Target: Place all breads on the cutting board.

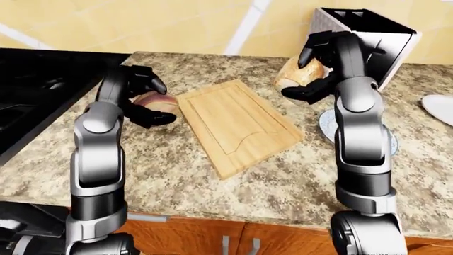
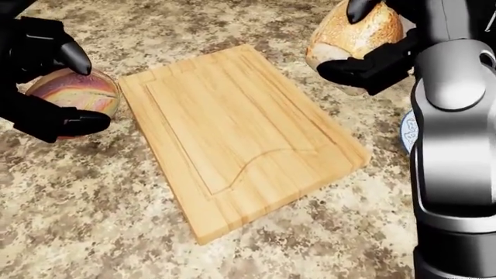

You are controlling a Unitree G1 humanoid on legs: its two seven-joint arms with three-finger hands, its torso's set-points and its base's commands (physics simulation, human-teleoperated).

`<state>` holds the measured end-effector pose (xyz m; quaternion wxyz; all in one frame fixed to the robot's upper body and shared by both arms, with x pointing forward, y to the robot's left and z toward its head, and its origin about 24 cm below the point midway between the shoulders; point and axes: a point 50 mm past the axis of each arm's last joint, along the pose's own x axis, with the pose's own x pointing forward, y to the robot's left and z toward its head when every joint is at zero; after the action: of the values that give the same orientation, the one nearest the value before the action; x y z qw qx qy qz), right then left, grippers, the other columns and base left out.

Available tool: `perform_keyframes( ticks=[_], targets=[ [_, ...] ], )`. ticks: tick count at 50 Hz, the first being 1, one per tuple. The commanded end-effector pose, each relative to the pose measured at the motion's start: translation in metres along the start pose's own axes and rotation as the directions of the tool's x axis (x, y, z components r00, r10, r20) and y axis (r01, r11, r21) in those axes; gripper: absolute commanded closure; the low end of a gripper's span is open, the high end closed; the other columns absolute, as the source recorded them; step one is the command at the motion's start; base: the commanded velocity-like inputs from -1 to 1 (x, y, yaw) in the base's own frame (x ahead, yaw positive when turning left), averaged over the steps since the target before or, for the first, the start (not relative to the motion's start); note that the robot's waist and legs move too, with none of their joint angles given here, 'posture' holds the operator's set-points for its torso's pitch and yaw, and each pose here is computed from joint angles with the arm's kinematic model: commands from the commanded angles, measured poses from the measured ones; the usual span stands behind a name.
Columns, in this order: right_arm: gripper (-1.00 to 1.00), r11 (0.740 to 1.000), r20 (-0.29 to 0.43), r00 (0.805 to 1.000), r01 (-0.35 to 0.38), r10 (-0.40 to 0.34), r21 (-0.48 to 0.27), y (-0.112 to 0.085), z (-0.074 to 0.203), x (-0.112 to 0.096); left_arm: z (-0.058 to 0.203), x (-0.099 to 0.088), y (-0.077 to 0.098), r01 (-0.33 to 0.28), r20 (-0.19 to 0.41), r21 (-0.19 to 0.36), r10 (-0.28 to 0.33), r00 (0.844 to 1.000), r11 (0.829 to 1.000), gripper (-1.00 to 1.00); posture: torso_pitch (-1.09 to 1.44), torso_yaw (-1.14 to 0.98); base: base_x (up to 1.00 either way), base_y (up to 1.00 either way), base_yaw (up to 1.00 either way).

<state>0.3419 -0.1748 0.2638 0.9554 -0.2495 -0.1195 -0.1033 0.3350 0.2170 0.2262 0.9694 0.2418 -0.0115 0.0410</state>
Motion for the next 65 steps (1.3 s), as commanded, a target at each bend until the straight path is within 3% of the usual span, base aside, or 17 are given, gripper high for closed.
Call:
perform_keyframes(
  ticks=[1, 7, 14, 19, 43, 57, 65],
  targets=[
    [1.00, 1.000, 0.091, 0.996, 0.021, -0.021, 0.002, -0.005, 0.020, -0.001, 0.028, -0.005, 0.014, -0.071, 0.131, 0.016, 0.068, 0.989, 0.997, 0.64, 0.00, 0.00, 0.00, 0.00, 0.00],
    [1.00, 1.000, 0.113, 0.994, -0.014, 0.013, 0.006, 0.002, 0.027, -0.005, 0.031, -0.008, 0.015, -0.073, 0.138, 0.015, 0.070, 0.988, 0.997, 0.64, 0.00, 0.00, 0.00, 0.00, 0.00],
    [1.00, 0.993, 0.127, 0.985, -0.118, 0.118, -0.011, 0.020, 0.027, -0.013, 0.034, -0.008, 0.017, -0.076, 0.144, 0.016, 0.073, 0.987, 0.997, 0.64, 0.00, 0.00, 0.00, 0.00, 0.00],
    [1.00, 0.983, 0.093, 0.978, -0.182, 0.184, -0.031, 0.033, 0.019, -0.014, 0.037, -0.009, 0.017, -0.075, 0.148, 0.020, 0.071, 0.987, 0.997, 0.64, 0.00, 0.00, 0.00, 0.00, 0.00],
    [0.99, 0.971, 0.065, 0.969, -0.236, 0.238, -0.047, 0.070, -0.002, -0.008, 0.036, -0.010, 0.015, -0.070, 0.148, 0.010, 0.068, 0.987, 0.997, 0.64, 0.00, 0.00, 0.00, 0.00, 0.00],
    [0.32, 0.973, 0.072, 0.970, -0.227, 0.231, -0.050, 0.072, -0.007, -0.008, 0.035, -0.010, 0.014, -0.069, 0.149, 0.012, 0.067, 0.987, 0.998, 0.63, 0.00, 0.00, 0.00, 0.00, 0.00],
    [0.21, 0.967, 0.062, 0.966, -0.249, 0.252, -0.062, 0.074, -0.010, -0.011, 0.035, -0.010, 0.014, -0.071, 0.149, 0.011, 0.068, 0.986, 0.997, 0.63, 0.00, 0.00, 0.00, 0.00, 0.00]
  ],
)
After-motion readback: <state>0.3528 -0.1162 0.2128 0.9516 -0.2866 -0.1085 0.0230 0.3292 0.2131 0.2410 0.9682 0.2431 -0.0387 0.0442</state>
